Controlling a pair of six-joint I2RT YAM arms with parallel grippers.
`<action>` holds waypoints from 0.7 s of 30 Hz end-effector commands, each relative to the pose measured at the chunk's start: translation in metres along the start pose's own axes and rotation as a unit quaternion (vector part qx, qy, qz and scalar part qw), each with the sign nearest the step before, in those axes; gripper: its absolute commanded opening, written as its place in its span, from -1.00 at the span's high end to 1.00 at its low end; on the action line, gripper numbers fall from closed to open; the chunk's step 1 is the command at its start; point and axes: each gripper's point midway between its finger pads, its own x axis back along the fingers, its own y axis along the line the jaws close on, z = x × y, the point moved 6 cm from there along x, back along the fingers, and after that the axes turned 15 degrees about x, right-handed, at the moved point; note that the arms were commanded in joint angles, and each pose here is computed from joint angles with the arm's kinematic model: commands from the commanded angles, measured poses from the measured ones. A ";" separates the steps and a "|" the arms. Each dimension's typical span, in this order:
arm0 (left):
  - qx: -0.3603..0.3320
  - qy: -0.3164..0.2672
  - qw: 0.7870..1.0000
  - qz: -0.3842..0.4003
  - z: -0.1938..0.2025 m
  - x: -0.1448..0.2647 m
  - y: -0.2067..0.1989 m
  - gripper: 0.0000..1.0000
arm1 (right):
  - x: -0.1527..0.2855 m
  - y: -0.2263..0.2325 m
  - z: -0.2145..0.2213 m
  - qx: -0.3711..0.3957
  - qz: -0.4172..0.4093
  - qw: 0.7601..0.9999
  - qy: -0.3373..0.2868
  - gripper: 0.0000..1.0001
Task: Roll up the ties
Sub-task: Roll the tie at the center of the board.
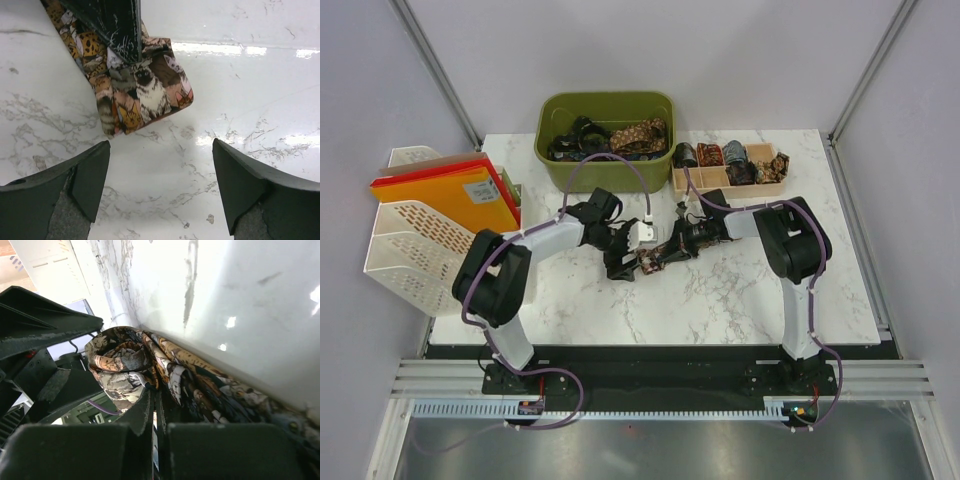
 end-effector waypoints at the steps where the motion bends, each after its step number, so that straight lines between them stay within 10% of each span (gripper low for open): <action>1: -0.016 -0.056 0.997 -0.048 -0.015 0.004 0.006 -0.81 | -0.006 -0.047 0.010 -0.015 0.094 0.995 -0.005 1.00; 21: 0.004 -0.033 0.998 -0.060 -0.032 -0.018 0.001 -0.77 | -0.015 -0.050 0.012 -0.042 0.108 0.993 -0.005 1.00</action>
